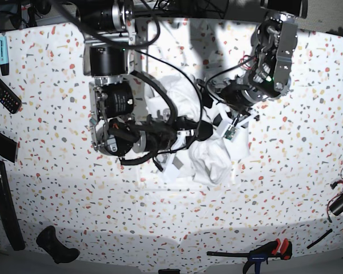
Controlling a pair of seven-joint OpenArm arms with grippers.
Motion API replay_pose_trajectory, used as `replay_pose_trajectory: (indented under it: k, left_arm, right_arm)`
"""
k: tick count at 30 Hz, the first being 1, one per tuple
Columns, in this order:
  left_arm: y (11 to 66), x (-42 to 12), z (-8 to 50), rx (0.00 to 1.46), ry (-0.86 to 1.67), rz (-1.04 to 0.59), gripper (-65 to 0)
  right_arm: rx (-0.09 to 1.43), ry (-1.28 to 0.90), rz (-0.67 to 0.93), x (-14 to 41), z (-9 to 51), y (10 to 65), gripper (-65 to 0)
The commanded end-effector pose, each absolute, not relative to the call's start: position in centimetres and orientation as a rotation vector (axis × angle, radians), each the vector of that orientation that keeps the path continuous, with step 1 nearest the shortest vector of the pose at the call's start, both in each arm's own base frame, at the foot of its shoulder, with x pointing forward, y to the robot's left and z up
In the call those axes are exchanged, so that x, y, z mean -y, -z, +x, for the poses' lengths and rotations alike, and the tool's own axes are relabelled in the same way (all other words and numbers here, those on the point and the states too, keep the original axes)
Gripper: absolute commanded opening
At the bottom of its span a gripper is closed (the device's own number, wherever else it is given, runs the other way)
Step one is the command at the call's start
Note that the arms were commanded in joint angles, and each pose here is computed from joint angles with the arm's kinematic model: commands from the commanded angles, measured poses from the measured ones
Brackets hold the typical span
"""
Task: Fold the T-shirt properly
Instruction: 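Grasp the other strip end with the right gripper and lift it, then fold the held end over onto the stack with the right gripper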
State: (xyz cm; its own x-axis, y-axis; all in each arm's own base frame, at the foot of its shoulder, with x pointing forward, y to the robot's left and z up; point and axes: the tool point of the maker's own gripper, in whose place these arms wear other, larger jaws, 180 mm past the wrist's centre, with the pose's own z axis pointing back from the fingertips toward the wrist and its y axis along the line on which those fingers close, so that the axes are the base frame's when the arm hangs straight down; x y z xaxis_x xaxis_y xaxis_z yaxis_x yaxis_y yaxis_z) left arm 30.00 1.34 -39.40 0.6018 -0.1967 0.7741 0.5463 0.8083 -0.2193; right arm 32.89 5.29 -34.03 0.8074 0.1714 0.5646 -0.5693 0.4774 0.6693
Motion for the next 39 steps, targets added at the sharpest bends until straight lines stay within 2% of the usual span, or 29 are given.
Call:
replay_pose_trajectory:
  k: [1, 6, 10, 15, 22, 26, 32, 33, 35, 36, 37, 39]
  left_arm:
    - [36.9, -0.9, 31.3, 0.905, 0.452, -0.487, -26.1]
    - [33.5, -0.8, 31.8, 0.976, 0.496, -0.462, -26.1]
    - [32.0, -2.0, 32.4, 1.027, 0.561, -0.328, -26.1]
    - [32.5, -4.6, 33.2, 1.021, 0.561, -0.169, -26.1]
    - [33.7, -11.8, 33.8, 0.94, 0.538, 0.129, -26.1]
    - [32.7, -16.8, 34.5, 0.951, 0.463, 0.318, -26.1]
    - [31.5, -21.1, 34.7, 0.951, 0.39, 0.452, -26.1]
    - [31.5, -21.5, 34.6, 0.941, 0.383, 0.465, -26.1]
    - [31.7, -22.3, 34.3, 0.914, 0.373, 0.485, -26.1]
    - [31.7, -22.7, 34.2, 0.901, 0.372, 0.494, -26.1]
    - [31.8, -23.0, 34.1, 0.886, 0.374, 0.504, -26.1]
    - [31.7, -23.8, 33.9, 0.872, 0.382, 0.534, -26.1]
  right_arm:
    - [0.513, -0.485, 0.996, -5.7, 34.0, 32.3, -65.0]
    - [0.519, -0.482, 1.001, -5.6, 34.1, 32.1, -65.0]
    - [0.525, -0.481, 1.005, -5.7, 34.2, 32.0, -65.0]
    - [0.526, -0.48, 1.005, -5.7, 34.2, 31.9, -65.0]
    - [0.526, -0.48, 1.005, -5.7, 34.2, 32.0, -65.0]
    - [0.527, -0.48, 1.014, -5.9, 34.2, 31.8, -65.0]
    - [0.552, -0.473, 1.14, -8.8, 33.7, 29.6, -65.0]
    - [0.552, -0.474, 1.143, -8.9, 33.7, 29.5, -60.0]
    - [0.561, -0.469, 1.15, -9.0, 33.8, 29.4, -43.3]
    - [0.571, -0.471, 1.171, -9.5, 33.7, 29.0, -37.6]
    - [0.581, -0.467, 1.188, -9.7, 33.8, 28.6, -33.8]
    - [0.587, -0.464, 1.211, -9.8, 33.7, 28.2, -32.0]
